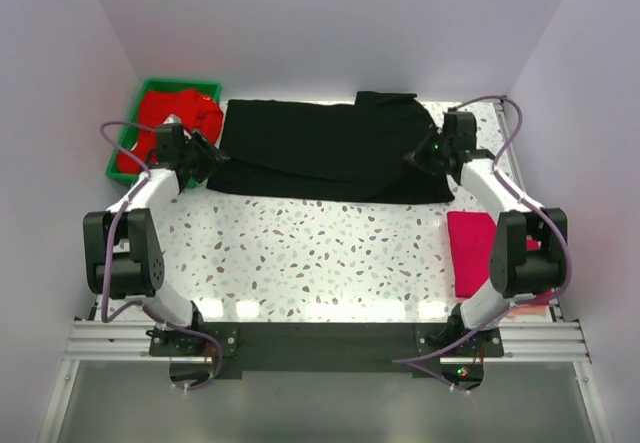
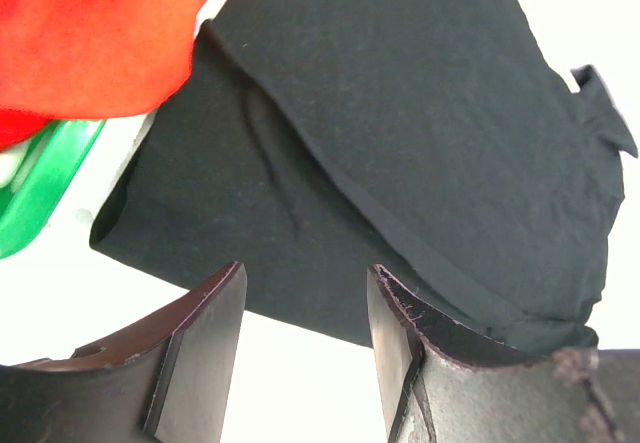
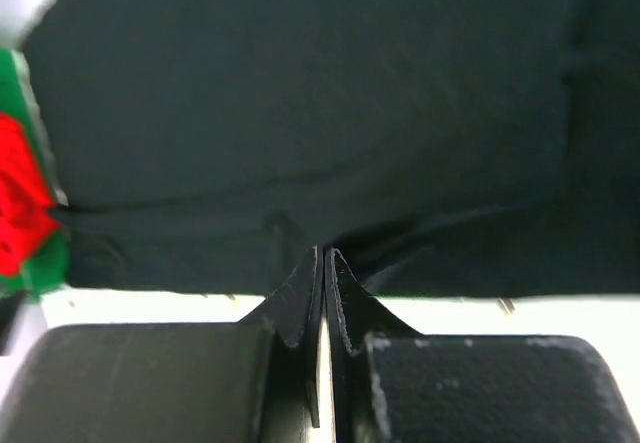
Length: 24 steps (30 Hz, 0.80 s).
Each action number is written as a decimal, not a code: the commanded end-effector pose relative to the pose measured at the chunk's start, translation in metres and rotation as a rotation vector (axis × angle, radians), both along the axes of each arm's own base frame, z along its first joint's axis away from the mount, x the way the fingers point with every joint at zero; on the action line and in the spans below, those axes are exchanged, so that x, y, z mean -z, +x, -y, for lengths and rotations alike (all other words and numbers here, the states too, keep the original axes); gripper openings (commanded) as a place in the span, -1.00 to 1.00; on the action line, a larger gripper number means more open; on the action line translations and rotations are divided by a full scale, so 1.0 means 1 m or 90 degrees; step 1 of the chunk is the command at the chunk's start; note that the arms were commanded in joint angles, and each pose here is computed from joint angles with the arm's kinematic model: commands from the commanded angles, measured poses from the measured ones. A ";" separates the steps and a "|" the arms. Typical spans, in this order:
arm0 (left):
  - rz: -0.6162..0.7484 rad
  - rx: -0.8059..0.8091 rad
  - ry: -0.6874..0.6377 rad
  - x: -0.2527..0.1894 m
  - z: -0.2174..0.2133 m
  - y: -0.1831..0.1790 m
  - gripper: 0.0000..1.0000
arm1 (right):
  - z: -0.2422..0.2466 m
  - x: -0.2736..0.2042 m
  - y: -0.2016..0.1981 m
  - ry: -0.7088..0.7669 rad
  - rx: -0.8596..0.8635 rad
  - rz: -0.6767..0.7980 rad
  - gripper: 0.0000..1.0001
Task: Fold and stack the t-shirts
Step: Fold the tshirt
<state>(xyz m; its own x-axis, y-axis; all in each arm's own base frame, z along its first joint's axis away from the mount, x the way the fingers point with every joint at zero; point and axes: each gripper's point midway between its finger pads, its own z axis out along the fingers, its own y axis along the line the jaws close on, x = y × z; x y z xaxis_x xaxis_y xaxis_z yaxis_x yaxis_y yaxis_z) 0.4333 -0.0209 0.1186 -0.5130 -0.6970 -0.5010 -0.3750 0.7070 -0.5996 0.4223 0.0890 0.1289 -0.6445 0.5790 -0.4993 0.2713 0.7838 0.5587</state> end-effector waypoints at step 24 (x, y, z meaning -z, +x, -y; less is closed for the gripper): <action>-0.074 0.007 0.016 0.066 0.002 0.055 0.11 | 0.000 -0.013 0.166 0.214 0.083 0.102 -1.00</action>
